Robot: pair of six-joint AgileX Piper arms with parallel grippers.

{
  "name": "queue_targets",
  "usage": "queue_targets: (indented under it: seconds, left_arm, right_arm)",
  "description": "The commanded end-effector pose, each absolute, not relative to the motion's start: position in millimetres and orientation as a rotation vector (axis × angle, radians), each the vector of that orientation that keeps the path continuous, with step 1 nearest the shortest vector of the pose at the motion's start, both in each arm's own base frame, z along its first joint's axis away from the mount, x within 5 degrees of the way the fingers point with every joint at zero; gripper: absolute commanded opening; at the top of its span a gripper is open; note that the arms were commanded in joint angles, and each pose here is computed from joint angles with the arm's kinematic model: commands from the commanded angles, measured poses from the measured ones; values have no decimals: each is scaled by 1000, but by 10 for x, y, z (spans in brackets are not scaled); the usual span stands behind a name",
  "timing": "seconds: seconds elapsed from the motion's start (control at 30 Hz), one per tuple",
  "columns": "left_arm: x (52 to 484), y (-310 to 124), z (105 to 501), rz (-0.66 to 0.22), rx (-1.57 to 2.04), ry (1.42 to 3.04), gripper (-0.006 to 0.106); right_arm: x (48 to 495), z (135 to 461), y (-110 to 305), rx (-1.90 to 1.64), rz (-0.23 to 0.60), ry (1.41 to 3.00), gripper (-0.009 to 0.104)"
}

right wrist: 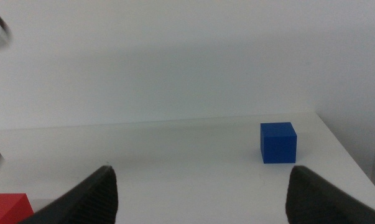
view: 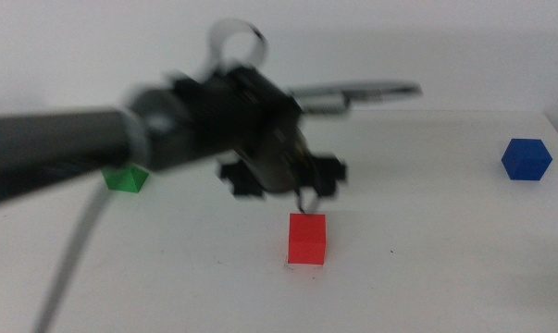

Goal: Stack red cubes first, then green, then blue cubes in a specific spot.

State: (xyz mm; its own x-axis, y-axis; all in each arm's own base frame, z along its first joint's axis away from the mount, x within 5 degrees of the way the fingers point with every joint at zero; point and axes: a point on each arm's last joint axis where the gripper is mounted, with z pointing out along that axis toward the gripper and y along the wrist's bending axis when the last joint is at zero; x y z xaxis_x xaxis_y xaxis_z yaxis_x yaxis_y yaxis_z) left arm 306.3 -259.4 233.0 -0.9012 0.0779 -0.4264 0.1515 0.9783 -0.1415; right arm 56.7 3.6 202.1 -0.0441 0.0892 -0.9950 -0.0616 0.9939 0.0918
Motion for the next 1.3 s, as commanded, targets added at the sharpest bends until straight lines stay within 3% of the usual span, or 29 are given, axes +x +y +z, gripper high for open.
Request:
queue_targets:
  seconds: [0.0,0.2,0.4,0.7,1.0,1.1,1.27]
  left_arm:
    - [3065,-2262,2740,-177,150,2651,94]
    - [3336,-1239,3027,-46,51,2683,94]
    - [3805,-518,2777,-128,-18,2718,94]
    - [4471,-311,2237,-71,123,2814,94]
    - [4679,-188,1754,-55,141,2859,93]
    - [4701,-201,1647,-74,153,2873,81]
    - [4676,-230,1663,-128,120,2897,43]
  right_arm:
    - [564,2032,34,13,109,1595,93]
    - [564,2032,34,13,109,1595,93]
    - [564,2032,34,13,109,1595,93]
    - [564,2032,34,13,109,1595,93]
    - [564,2032,34,13,109,1595,93]
    - [564,2032,34,13,109,1595,93]
    - [564,2032,34,13,109,1595,93]
